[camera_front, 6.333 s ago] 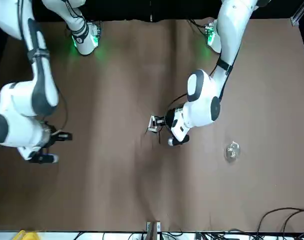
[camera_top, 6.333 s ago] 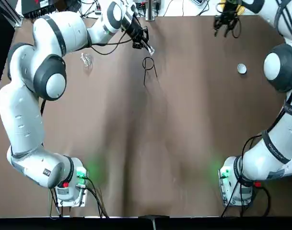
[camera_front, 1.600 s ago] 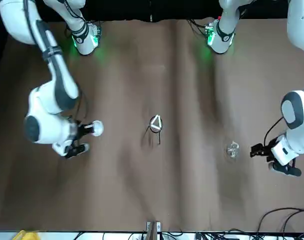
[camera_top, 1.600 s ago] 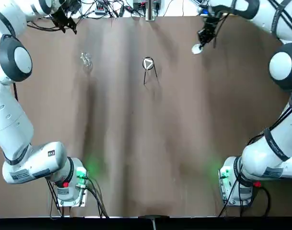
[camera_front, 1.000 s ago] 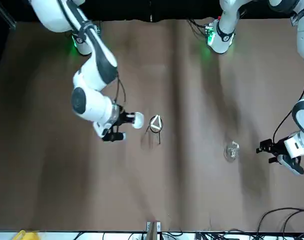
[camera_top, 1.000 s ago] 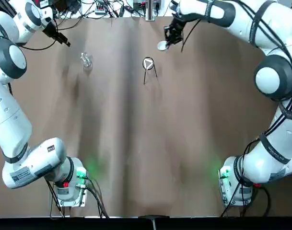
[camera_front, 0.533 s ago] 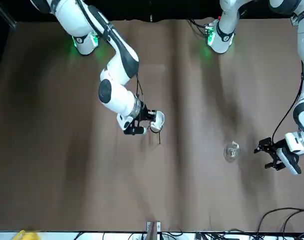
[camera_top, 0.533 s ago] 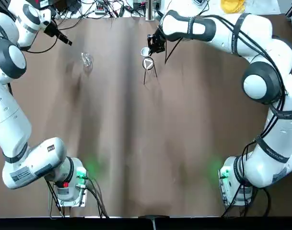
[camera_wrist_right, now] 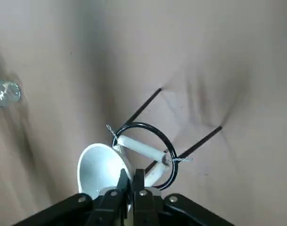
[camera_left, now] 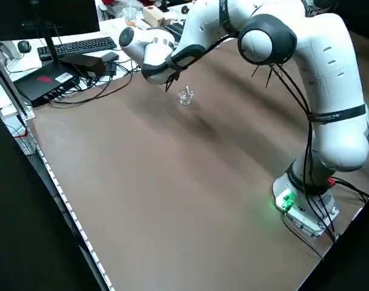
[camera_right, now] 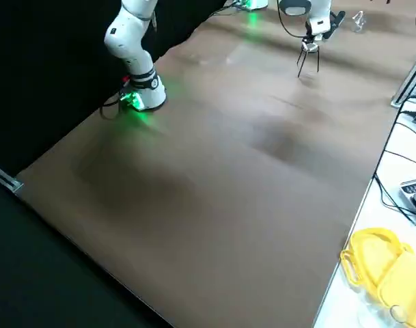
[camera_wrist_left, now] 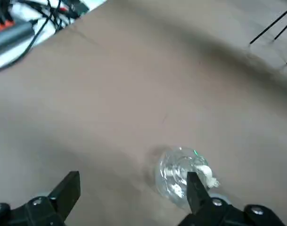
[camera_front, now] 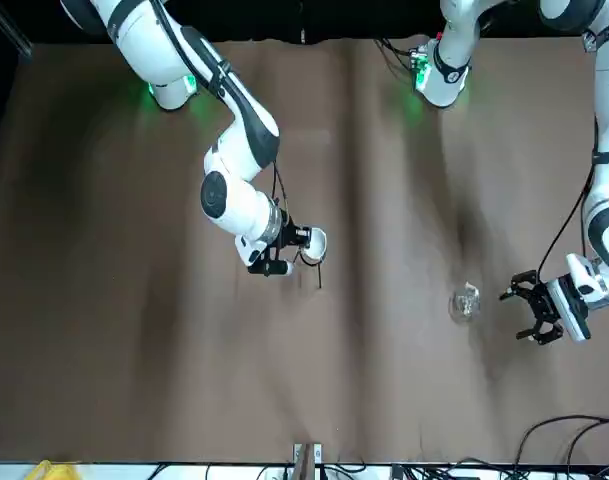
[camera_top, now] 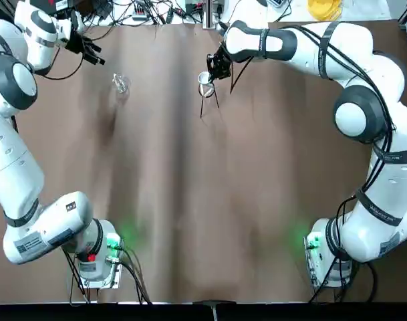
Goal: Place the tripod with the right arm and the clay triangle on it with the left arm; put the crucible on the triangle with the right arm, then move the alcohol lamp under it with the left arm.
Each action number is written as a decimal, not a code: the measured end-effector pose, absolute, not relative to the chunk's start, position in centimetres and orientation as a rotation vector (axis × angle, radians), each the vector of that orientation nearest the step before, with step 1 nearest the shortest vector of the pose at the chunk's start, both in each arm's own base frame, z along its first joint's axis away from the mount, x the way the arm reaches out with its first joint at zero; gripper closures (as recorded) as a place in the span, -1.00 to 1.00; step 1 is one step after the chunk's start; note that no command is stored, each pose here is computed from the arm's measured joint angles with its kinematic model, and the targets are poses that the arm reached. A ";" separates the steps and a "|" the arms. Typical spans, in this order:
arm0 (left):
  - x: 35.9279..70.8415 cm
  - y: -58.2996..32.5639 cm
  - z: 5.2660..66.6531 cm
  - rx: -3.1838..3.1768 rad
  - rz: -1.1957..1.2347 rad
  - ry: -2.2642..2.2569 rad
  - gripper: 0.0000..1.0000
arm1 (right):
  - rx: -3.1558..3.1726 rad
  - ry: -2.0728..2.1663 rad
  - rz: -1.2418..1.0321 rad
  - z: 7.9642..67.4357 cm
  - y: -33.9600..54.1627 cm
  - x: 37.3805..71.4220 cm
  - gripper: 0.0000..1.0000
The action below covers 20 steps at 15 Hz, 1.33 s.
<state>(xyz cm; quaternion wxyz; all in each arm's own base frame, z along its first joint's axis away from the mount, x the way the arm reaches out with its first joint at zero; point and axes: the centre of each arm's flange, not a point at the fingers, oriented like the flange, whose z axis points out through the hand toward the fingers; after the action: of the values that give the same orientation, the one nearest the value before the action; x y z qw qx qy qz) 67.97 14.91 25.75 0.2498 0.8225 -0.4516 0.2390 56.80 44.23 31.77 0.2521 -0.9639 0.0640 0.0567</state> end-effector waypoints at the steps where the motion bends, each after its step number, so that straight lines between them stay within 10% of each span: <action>1: 68.0 15.0 25.1 2.203 0.695 -1.252 -0.99 | -2.623 0.173 0.160 31.5 44.3 56.7 0.88; 20: 62.4 17.6 10.5 1.662 1.142 -1.218 -0.99 | -2.636 0.180 0.183 29.4 44.4 56.6 0.84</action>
<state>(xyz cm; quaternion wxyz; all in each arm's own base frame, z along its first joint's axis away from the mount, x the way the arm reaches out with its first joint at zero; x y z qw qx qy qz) 62.35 17.59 10.51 0.3827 0.6517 -0.4777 0.4479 56.62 44.39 29.39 0.2441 -0.9652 0.0661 0.0669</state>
